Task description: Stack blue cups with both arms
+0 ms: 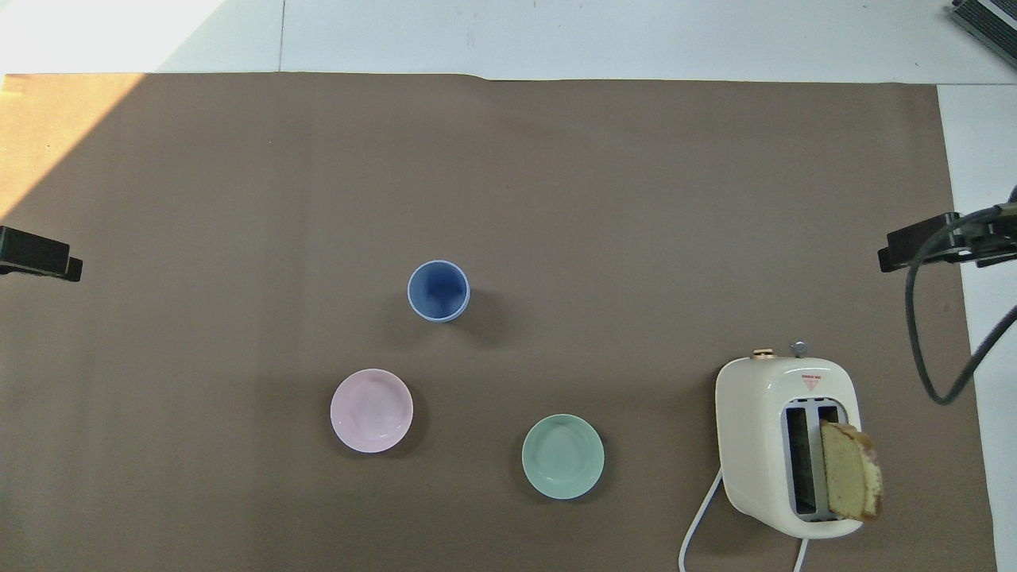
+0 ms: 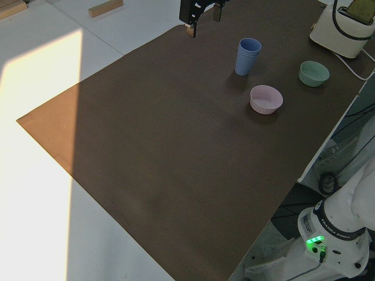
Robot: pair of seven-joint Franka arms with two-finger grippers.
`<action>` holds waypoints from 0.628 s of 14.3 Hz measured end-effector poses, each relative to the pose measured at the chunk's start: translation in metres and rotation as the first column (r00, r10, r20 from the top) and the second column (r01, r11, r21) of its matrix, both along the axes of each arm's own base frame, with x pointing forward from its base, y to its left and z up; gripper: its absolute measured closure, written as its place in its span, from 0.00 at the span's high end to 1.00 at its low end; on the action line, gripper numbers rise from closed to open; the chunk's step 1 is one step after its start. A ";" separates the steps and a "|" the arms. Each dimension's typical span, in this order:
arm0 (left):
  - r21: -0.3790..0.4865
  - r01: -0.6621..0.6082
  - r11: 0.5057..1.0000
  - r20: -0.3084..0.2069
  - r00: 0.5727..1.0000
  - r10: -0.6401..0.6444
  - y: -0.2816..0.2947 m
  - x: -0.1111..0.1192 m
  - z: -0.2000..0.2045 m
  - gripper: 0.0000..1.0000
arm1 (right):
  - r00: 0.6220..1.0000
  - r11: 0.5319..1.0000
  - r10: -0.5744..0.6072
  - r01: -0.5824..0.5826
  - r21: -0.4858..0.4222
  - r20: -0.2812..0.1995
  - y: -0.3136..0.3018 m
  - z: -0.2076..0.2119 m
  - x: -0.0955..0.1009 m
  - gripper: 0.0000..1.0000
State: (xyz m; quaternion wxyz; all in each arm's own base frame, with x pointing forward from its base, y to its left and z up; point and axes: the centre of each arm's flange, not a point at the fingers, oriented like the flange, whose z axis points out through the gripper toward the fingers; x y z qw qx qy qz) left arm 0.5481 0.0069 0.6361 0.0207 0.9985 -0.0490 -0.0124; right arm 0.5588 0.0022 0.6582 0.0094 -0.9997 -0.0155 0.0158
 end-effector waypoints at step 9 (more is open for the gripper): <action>0.000 -0.004 1.000 0.000 1.000 0.004 0.002 0.000 0.000 1.00 | 0.999 1.000 -0.004 0.004 -0.003 0.050 -0.002 -0.021 0.006 1.00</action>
